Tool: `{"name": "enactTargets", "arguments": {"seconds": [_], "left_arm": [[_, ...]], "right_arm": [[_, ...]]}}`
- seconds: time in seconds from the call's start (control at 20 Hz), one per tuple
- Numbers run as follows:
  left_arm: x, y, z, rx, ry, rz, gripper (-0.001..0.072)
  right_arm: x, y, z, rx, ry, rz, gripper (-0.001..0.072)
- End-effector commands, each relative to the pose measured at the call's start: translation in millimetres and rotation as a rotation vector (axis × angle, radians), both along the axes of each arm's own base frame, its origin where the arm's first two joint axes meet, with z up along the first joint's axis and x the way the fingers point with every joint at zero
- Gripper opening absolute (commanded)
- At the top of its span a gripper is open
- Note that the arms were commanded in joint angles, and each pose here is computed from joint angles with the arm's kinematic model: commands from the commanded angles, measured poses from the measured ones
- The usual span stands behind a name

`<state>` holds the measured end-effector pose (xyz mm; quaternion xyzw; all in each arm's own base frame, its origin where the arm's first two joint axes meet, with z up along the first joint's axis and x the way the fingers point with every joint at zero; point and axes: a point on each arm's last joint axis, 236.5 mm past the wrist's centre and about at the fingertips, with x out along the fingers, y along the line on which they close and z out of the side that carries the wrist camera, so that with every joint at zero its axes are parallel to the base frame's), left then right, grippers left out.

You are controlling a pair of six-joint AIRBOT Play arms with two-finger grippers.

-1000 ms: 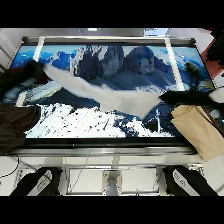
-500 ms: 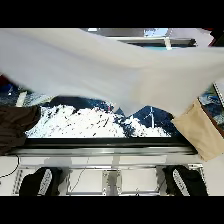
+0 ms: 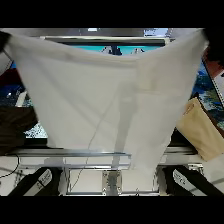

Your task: Fold the shirts.

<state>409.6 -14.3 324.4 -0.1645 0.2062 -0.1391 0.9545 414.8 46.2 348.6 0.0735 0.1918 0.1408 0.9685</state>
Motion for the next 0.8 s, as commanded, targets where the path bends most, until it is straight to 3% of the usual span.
{"name": "enactTargets", "arguments": {"seconds": [0.0, 0.15, 0.3, 0.45, 0.75], "left_arm": [[45.3, -12.0, -140.5, -0.004, 0.387, -0.115, 0.0011], [77.0, -34.3, -244.5, 0.054, 0.576, -0.167, 0.0011], [105.8, -27.2, -315.2, 0.086, 0.668, -0.041, 0.0011], [124.4, -10.8, -315.8, 0.070, 0.624, 0.055, 0.0011], [69.7, -24.1, -332.0, 0.136, 0.835, -0.097, 0.0011]], "right_arm": [[89.5, 10.0, -141.4, 0.088, 0.310, 0.052, 0.0026], [129.0, 22.7, -250.9, 0.114, 0.495, 0.061, 0.0027], [151.9, 30.0, -311.2, 0.124, 0.549, 0.041, 0.0027], [159.8, 13.2, -307.1, 0.085, 0.509, 0.005, 0.0027], [99.6, -8.8, -326.3, -0.089, 0.726, 0.083, 0.0026]]}}
